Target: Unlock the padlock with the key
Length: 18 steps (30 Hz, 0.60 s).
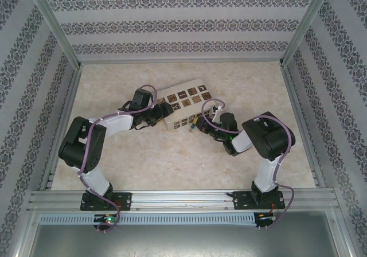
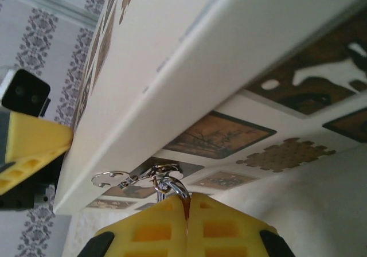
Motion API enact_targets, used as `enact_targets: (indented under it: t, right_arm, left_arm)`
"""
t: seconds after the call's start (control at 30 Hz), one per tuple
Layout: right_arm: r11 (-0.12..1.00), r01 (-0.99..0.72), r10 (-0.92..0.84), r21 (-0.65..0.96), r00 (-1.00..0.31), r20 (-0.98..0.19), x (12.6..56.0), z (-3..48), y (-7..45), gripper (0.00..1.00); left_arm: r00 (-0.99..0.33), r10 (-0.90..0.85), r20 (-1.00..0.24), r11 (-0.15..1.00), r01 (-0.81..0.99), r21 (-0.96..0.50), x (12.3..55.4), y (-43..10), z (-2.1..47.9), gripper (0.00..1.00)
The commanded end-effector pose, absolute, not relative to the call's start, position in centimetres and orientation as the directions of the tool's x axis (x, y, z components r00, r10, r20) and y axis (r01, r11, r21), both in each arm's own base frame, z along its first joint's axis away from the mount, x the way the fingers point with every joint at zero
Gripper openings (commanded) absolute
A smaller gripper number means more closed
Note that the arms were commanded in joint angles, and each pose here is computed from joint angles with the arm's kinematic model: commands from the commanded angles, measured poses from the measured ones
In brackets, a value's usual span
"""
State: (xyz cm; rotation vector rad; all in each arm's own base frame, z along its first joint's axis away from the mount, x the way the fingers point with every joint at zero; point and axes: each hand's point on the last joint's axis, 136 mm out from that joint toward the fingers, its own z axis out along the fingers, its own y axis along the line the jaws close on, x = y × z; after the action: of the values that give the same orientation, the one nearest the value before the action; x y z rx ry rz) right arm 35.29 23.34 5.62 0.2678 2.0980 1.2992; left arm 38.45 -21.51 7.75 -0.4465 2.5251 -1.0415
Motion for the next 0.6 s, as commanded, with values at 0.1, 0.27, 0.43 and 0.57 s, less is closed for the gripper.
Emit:
enact_targets:
  t: [0.1,0.27,0.43,0.57]
  right_arm:
    - [0.442,-0.119,0.608,0.889,-0.689,-0.395,37.00,6.79,22.37,0.00]
    - [0.429,-0.085,0.637,0.899,-0.677,-0.368,37.09,6.43,22.27,0.00]
    - [0.415,-0.053,0.665,0.908,-0.663,-0.343,37.09,6.07,22.39,0.00]
    - [0.391,-0.031,0.697,0.920,-0.643,-0.317,37.38,5.99,22.44,0.00]
  left_arm:
    - [-0.908,-0.399,-0.130,0.708,-0.215,-0.672,35.62,-21.52,4.67,0.71]
    - [-0.907,-0.399,-0.136,0.713,-0.214,-0.668,35.63,-21.40,4.82,0.71]
    - [-0.907,-0.399,-0.135,0.711,-0.213,-0.670,35.64,-21.46,4.86,0.71]
    - [-0.907,-0.399,-0.135,0.709,-0.212,-0.673,35.57,-21.55,4.92,0.71]
